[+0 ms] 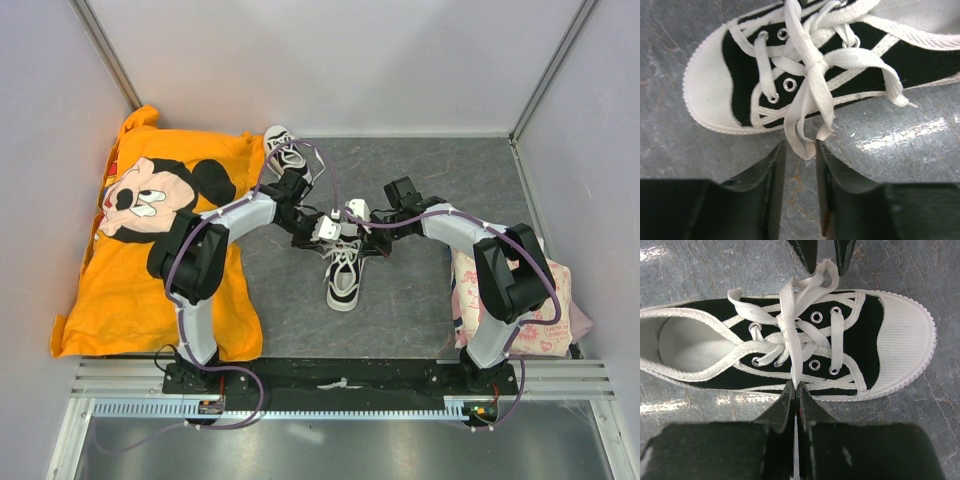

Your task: Tie the shoes

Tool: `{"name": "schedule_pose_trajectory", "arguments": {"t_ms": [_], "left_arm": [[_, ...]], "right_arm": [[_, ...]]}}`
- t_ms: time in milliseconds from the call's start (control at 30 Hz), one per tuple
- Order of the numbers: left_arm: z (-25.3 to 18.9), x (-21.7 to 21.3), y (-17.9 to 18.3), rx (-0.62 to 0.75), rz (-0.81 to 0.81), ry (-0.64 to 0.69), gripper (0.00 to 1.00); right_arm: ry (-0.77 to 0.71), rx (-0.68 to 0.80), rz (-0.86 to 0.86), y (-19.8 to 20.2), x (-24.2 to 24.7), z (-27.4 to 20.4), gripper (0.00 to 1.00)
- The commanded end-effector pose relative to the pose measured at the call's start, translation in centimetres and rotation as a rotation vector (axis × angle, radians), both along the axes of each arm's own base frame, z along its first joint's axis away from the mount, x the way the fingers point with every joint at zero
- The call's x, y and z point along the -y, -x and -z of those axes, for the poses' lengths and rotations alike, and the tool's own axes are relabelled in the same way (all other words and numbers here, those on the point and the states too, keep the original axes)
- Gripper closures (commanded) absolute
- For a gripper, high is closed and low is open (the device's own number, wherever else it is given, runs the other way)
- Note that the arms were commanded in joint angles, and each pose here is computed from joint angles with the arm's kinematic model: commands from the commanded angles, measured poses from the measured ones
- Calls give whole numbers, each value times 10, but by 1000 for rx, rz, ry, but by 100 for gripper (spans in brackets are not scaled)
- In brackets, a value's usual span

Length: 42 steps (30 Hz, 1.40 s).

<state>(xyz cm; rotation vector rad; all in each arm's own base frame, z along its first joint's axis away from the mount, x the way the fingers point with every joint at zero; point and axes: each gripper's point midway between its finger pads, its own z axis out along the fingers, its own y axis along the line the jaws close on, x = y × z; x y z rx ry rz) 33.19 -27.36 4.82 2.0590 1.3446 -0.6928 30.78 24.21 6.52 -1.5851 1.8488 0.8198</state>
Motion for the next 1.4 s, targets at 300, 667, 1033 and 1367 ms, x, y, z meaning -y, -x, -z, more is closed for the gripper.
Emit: {"name": "schedule_pose_trajectory", "arguments": {"t_ms": [300,667,1033,1367], "left_arm": [[-11,23,3,19,86,61,55],[-12,17,-4,9,30,33,99],[-6,-19,-15,9,-108,-45,98],[-6,-21,-15,40,-122,-31,98]], "right_arm": [[-32,43,-1,-6,-5,-15,100],[10,84,-8,-2,6,-11,100],[69,100,6,8,24,-4,100],[135,100,23,10,42,4,100]]}}
